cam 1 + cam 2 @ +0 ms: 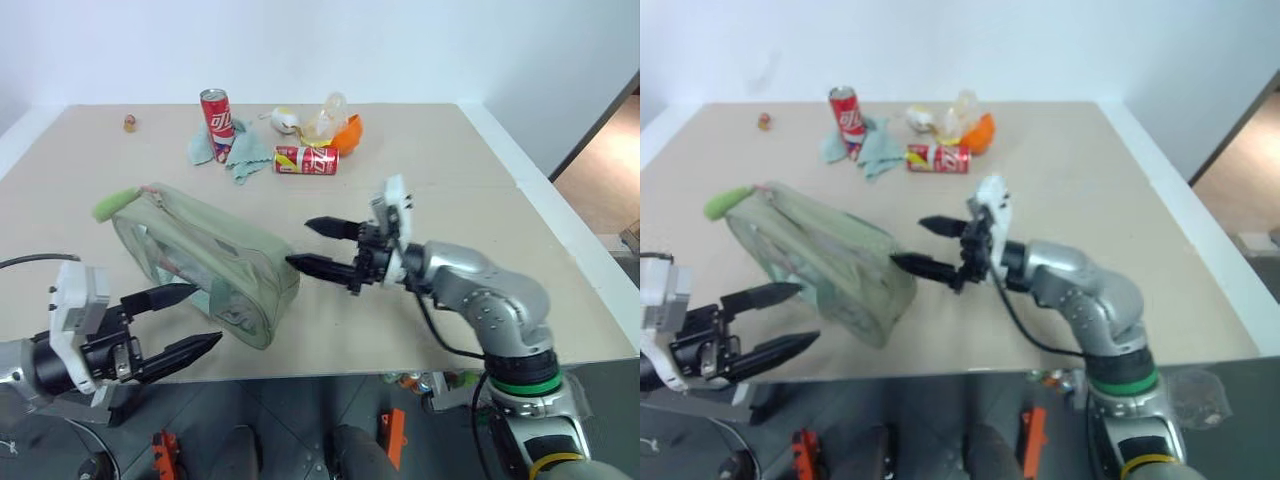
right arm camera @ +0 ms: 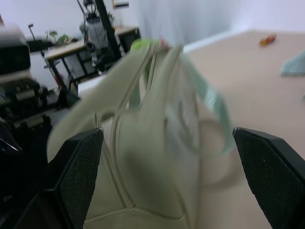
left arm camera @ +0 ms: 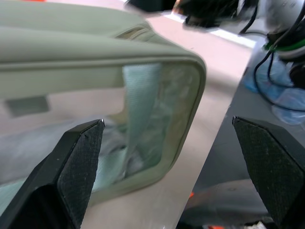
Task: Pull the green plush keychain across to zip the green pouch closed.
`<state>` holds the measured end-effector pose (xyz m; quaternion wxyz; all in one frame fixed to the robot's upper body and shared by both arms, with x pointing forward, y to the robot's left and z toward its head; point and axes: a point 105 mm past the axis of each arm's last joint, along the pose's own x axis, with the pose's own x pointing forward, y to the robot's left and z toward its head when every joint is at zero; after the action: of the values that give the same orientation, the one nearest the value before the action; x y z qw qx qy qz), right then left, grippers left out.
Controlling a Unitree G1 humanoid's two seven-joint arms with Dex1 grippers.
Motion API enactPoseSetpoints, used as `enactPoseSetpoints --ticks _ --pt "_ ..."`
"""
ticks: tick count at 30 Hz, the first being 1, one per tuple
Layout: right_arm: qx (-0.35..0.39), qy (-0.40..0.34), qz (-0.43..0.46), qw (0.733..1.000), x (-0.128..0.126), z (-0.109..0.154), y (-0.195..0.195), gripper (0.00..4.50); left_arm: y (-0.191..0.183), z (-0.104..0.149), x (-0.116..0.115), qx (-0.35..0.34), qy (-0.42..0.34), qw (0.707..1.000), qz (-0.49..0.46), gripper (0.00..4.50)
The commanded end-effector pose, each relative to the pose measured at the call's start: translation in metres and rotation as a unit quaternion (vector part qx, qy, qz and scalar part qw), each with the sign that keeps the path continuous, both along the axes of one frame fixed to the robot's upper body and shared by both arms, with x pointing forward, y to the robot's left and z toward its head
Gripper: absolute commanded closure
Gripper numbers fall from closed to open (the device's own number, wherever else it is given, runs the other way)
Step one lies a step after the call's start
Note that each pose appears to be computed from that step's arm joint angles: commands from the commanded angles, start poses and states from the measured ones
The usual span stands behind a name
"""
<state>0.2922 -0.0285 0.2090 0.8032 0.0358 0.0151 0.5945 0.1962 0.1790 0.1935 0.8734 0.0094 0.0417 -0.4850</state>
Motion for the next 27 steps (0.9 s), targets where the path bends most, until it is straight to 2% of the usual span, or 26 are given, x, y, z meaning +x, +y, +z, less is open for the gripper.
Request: enactPoseSetpoints --ticks 1,3,5,9,16,17,23,27 --pt "0.016 -0.007 0.0 1.0 0.002 0.003 0.008 0.0 -0.008 0.003 0.0 0.0 -0.014 1.0 -0.01 0.05" --pt "0.012 -0.006 0.009 1.0 0.001 -0.002 0.015 0.0 -0.008 0.002 0.001 -0.001 -0.014 1.0 -0.011 0.05" --pt "0.016 -0.007 0.006 1.0 0.003 -0.005 0.021 0.53 -0.009 0.002 0.003 0.0 -0.016 1.0 -0.012 0.0" --pt "0.026 -0.011 0.015 0.999 0.003 -0.003 0.027 1.8 -0.009 0.003 0.005 -0.002 -0.02 1.0 -0.012 0.0" --pt "0.021 -0.02 0.026 0.999 0.001 -0.001 0.024 4.27 -0.009 0.002 0.008 -0.006 -0.025 1.0 -0.007 0.0" --pt "0.018 -0.024 0.028 0.999 0.001 -0.001 0.023 4.47 -0.009 0.002 0.008 -0.007 -0.025 1.0 -0.007 0.0" --pt "-0.022 -0.089 0.054 0.994 0.009 0.018 -0.003 4.47 -0.011 0.002 0.009 -0.012 -0.027 0.999 -0.012 0.0" --pt "-0.072 -0.147 0.083 0.983 0.03 0.033 -0.033 4.47 -0.016 0.003 0.012 -0.014 -0.03 0.999 -0.018 0.0"
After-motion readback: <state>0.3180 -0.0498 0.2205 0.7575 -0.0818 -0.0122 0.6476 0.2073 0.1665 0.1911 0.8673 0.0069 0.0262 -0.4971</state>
